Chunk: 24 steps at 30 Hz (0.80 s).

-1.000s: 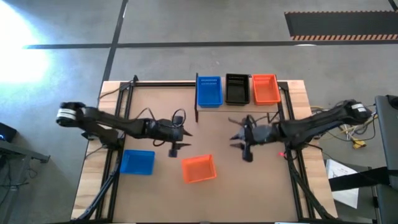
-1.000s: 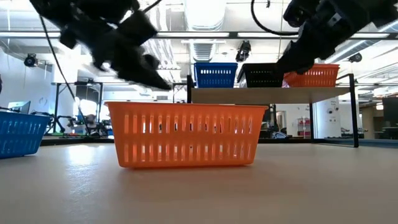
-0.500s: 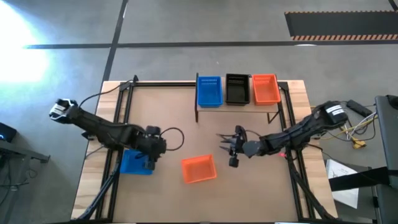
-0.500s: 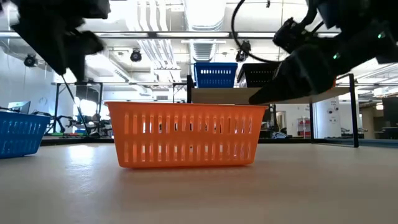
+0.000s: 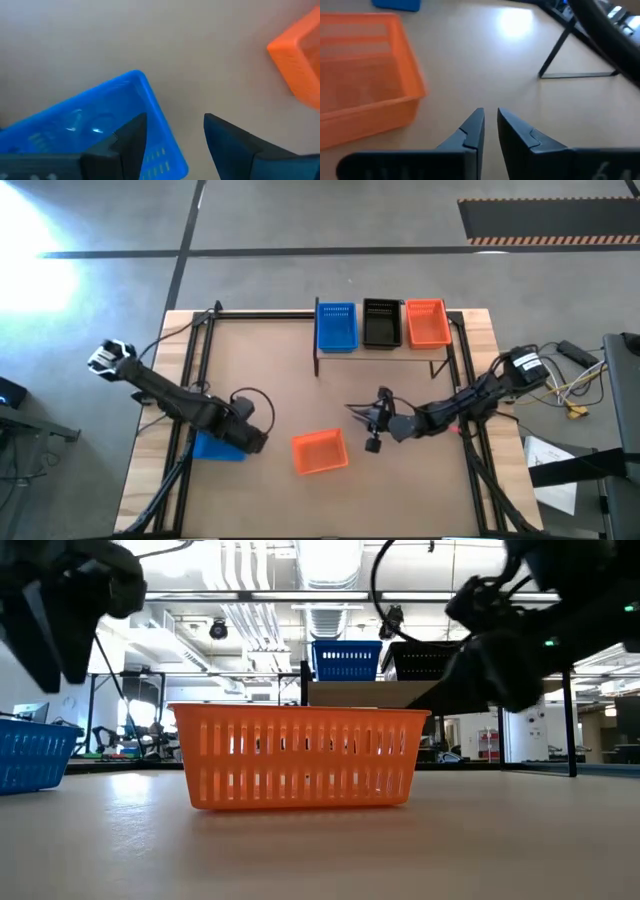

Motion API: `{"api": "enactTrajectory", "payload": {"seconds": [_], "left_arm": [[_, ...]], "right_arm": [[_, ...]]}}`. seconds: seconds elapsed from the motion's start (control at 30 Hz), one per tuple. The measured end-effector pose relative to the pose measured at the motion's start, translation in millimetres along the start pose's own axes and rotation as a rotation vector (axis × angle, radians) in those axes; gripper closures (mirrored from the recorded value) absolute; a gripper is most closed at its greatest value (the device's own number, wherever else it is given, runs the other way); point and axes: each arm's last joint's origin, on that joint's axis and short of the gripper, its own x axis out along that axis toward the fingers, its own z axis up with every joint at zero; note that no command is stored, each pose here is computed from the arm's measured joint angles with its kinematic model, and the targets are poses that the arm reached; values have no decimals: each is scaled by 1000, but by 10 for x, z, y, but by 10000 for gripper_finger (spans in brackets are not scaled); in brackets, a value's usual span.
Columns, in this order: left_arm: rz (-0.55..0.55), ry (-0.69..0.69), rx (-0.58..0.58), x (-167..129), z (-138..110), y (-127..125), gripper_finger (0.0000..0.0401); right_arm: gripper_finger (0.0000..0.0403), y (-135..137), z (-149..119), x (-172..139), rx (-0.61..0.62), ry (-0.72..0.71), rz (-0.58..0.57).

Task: Stack baskets on shelf by color
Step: Stack the blue bin on top of the blue bins on the shelf

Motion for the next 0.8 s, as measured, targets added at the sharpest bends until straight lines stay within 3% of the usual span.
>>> {"api": "enactTrajectory", "payload": {"seconds": [0.13, 0.43, 0.57, 0.8], "left_arm": [[14, 4, -52, 184, -78, -98, 221], [190, 24, -44, 530, -146, -158, 231], [208, 43, 14, 574, -157, -193, 272], [114, 66, 198, 389, -140, -408, 391]], "right_arm": [[366, 119, -80, -124, -5, 5, 17], [370, 386, -173, -394, 3, -36, 28], [370, 492, -200, -500, 20, -45, 81], [370, 708, -332, -781, 18, -27, 182]]}}
